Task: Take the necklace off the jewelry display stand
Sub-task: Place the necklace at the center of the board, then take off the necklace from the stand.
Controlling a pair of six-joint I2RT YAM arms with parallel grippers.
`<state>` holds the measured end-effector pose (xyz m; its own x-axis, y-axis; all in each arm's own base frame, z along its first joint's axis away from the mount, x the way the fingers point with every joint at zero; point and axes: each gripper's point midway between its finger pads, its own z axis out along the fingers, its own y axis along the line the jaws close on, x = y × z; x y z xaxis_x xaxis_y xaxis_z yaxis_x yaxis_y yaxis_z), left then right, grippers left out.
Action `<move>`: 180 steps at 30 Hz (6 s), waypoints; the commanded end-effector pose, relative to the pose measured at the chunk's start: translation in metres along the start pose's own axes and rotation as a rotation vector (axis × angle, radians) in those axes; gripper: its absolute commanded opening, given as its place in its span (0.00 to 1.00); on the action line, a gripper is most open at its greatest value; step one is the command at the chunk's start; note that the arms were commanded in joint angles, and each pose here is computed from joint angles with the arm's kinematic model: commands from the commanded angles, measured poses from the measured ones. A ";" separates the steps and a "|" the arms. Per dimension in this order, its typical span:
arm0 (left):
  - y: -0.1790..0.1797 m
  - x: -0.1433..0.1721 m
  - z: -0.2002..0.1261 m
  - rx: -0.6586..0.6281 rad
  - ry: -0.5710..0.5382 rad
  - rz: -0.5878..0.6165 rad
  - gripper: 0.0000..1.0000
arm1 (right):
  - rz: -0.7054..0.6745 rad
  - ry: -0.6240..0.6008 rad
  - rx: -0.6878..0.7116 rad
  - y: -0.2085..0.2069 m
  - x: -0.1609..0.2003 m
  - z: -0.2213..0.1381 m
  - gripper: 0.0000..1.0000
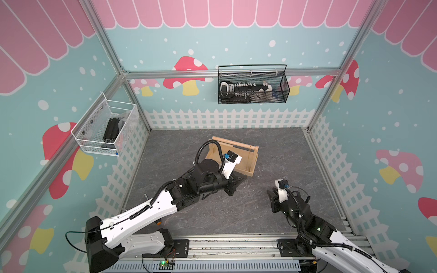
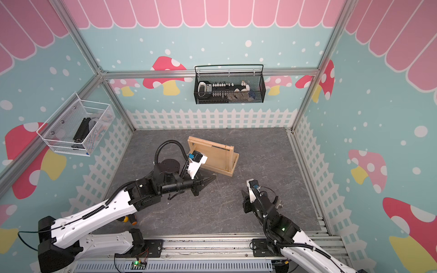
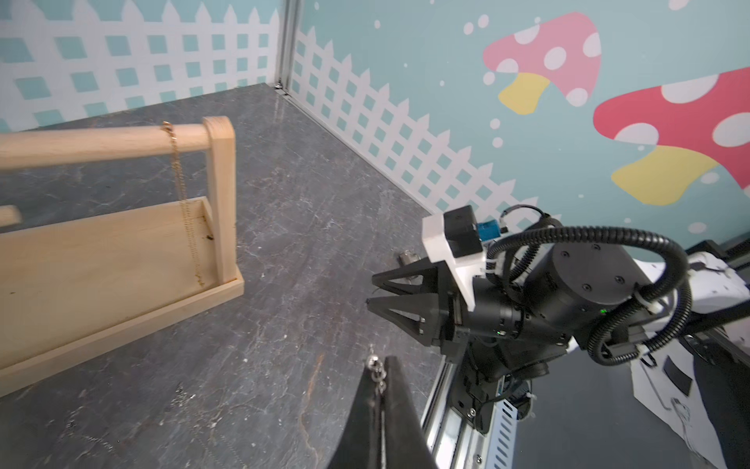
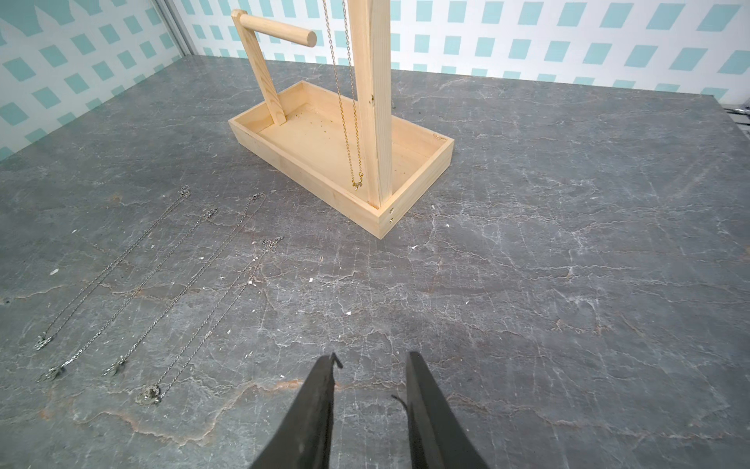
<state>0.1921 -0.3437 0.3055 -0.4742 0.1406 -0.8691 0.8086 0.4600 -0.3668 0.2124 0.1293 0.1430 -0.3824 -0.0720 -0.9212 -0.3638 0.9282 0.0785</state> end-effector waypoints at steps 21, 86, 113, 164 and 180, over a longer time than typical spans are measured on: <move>-0.027 0.070 0.028 0.062 0.074 -0.057 0.00 | 0.012 0.013 0.025 -0.006 0.007 0.000 0.32; 0.079 0.123 0.063 -0.332 0.173 -0.020 0.00 | 0.006 0.022 -0.008 0.001 0.008 0.002 0.32; 0.139 0.140 0.120 -0.459 0.277 -0.015 0.00 | -0.001 0.033 -0.019 0.004 0.009 0.005 0.32; 0.151 0.028 0.115 -0.426 0.031 -0.019 0.23 | -0.006 0.032 -0.033 0.006 0.009 0.005 0.32; 0.169 -0.052 0.124 -0.358 -0.108 -0.026 0.24 | -0.004 0.026 -0.032 0.006 0.008 0.004 0.33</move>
<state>0.3928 -0.3757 0.2442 -0.4533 0.0218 -0.8911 0.5851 0.7615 -0.2790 0.2106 0.1360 0.1347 -0.4081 -0.0947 -0.9080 -0.3926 0.9161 0.0809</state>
